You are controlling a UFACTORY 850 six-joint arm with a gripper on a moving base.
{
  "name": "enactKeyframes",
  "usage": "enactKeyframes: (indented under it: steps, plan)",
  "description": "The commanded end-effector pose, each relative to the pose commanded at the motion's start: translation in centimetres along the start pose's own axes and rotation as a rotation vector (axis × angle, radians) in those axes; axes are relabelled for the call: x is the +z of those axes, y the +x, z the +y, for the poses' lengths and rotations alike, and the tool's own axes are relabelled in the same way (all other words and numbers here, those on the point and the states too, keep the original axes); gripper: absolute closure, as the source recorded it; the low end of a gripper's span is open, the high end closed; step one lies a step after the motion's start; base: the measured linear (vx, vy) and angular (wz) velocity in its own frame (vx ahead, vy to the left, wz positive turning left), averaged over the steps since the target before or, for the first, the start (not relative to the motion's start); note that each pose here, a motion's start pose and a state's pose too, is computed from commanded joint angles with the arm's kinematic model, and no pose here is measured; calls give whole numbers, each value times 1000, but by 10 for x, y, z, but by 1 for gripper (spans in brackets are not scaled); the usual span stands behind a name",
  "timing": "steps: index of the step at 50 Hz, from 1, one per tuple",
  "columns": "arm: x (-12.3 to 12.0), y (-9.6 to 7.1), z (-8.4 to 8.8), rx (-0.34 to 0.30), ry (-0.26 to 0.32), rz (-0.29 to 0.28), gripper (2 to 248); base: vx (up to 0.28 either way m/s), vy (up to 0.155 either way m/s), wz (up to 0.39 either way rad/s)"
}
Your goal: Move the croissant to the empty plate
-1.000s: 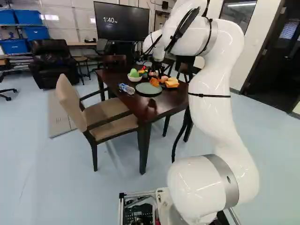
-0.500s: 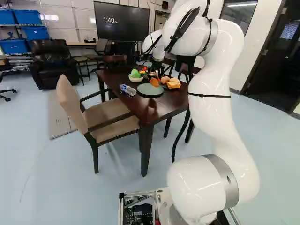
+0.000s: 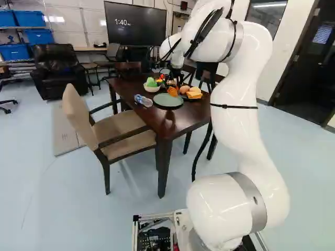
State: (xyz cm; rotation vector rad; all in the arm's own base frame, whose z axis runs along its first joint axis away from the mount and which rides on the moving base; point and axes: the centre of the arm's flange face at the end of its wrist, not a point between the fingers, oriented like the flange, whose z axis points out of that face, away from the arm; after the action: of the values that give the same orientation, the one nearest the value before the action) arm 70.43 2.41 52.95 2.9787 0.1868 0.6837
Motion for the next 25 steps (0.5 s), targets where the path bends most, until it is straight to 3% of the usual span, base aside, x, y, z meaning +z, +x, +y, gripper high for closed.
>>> enactKeyframes:
  steps: [25]
  plan:
    - [2, 3, 0, 0, 0, 3, 124, 0, 0, 0]
